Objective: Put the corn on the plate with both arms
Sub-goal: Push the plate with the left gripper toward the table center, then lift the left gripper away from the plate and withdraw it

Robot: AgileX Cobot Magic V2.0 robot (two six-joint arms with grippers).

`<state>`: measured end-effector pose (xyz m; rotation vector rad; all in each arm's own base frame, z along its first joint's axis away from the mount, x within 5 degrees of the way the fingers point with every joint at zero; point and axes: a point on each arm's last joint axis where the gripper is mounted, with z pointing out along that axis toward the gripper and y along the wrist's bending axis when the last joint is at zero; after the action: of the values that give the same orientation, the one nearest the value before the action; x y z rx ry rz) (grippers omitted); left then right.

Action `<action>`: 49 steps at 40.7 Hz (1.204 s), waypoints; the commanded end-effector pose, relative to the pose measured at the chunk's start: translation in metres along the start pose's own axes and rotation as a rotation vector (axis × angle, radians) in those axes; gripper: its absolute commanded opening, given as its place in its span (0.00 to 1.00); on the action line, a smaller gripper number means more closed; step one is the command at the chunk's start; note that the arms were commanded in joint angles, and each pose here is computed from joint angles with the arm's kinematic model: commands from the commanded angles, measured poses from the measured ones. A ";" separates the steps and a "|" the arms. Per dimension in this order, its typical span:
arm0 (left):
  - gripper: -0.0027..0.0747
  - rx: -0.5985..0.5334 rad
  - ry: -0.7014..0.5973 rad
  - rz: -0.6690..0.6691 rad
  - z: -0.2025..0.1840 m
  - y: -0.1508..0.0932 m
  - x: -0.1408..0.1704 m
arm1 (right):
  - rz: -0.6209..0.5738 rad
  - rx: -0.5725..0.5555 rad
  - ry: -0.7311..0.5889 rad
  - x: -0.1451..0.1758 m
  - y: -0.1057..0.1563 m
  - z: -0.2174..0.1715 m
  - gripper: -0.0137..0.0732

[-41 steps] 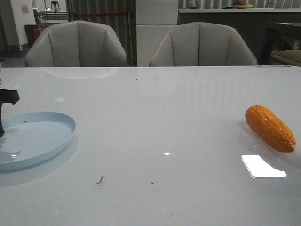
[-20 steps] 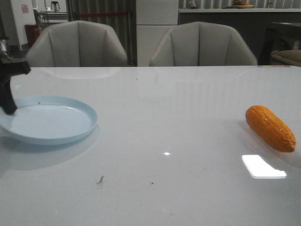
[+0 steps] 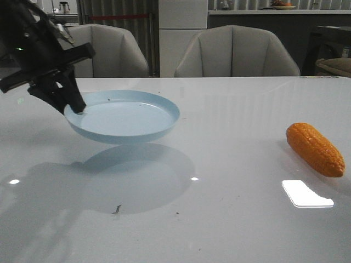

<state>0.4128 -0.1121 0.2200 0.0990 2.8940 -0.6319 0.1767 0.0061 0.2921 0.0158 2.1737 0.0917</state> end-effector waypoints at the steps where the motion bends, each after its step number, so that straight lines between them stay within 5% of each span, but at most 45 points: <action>1: 0.16 0.063 -0.084 0.051 -0.020 -0.034 -0.002 | -0.015 0.010 -0.106 -0.017 -0.001 -0.006 0.72; 13: 0.16 0.075 -0.096 0.120 0.006 -0.065 0.003 | -0.015 0.010 -0.106 -0.017 -0.001 -0.006 0.72; 36: 0.18 0.050 -0.021 0.104 0.038 -0.058 0.003 | -0.015 0.010 -0.106 -0.017 -0.001 -0.006 0.72; 49: 0.61 0.031 -0.079 0.165 0.019 -0.067 -0.011 | -0.015 0.010 -0.106 -0.017 -0.001 -0.006 0.72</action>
<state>0.4190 -0.1773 0.1873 0.3007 2.8819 -0.5940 0.1767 0.0061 0.2921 0.0158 2.1737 0.0917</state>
